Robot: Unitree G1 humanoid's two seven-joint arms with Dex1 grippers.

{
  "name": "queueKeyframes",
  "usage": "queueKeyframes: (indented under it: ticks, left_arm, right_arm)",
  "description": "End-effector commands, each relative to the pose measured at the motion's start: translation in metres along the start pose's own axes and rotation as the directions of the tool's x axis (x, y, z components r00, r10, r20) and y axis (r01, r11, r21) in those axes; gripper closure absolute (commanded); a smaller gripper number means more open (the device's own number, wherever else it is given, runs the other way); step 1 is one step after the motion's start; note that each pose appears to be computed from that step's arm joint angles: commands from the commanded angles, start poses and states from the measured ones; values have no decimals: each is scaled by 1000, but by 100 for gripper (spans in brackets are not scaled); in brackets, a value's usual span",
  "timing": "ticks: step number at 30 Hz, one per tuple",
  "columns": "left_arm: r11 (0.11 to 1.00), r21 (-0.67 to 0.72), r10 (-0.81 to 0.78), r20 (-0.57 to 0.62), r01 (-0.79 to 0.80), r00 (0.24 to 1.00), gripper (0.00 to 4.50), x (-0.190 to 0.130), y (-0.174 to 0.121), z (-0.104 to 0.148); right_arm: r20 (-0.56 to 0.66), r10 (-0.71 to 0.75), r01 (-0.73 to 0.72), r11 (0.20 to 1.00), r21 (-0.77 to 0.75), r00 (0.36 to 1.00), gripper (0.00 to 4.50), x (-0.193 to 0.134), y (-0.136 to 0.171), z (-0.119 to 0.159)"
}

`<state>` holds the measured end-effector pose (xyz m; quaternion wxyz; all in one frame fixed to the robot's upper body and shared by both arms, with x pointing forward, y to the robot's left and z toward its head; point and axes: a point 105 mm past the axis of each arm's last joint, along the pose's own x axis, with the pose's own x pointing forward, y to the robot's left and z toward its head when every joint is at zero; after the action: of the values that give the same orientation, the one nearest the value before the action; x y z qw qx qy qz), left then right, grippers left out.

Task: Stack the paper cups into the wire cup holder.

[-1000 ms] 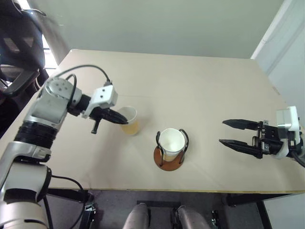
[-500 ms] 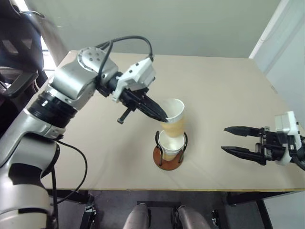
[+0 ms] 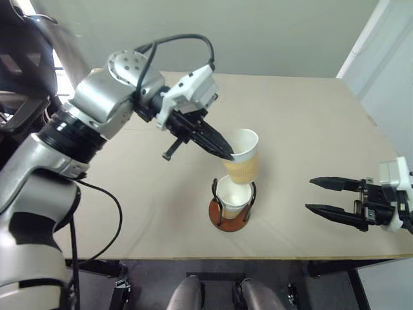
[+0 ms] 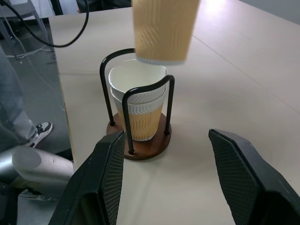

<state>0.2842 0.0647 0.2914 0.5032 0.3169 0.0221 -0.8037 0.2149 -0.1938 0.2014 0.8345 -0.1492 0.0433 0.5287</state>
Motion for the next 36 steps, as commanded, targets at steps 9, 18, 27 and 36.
queueKeyframes:
  ticks: [9,18,27,36]
  left_arm:
    - [996,42,-80,-29,82,996,449,7,-6,-1]
    - [994,74,-79,-11,80,997,449,0,-10,16]
    - [990,38,-133,-32,134,991,449,9,-20,5]
    - [990,31,-132,-75,134,988,449,15,-13,-11]
  right_arm:
    - [-27,-5,4,1000,-29,1000,163,1,1,1]
    - [-41,-12,11,999,-30,999,163,-1,2,-2]
    - [-46,-17,15,999,-32,999,163,0,1,-4]
    - [-47,-29,27,999,-34,998,163,-1,3,-3]
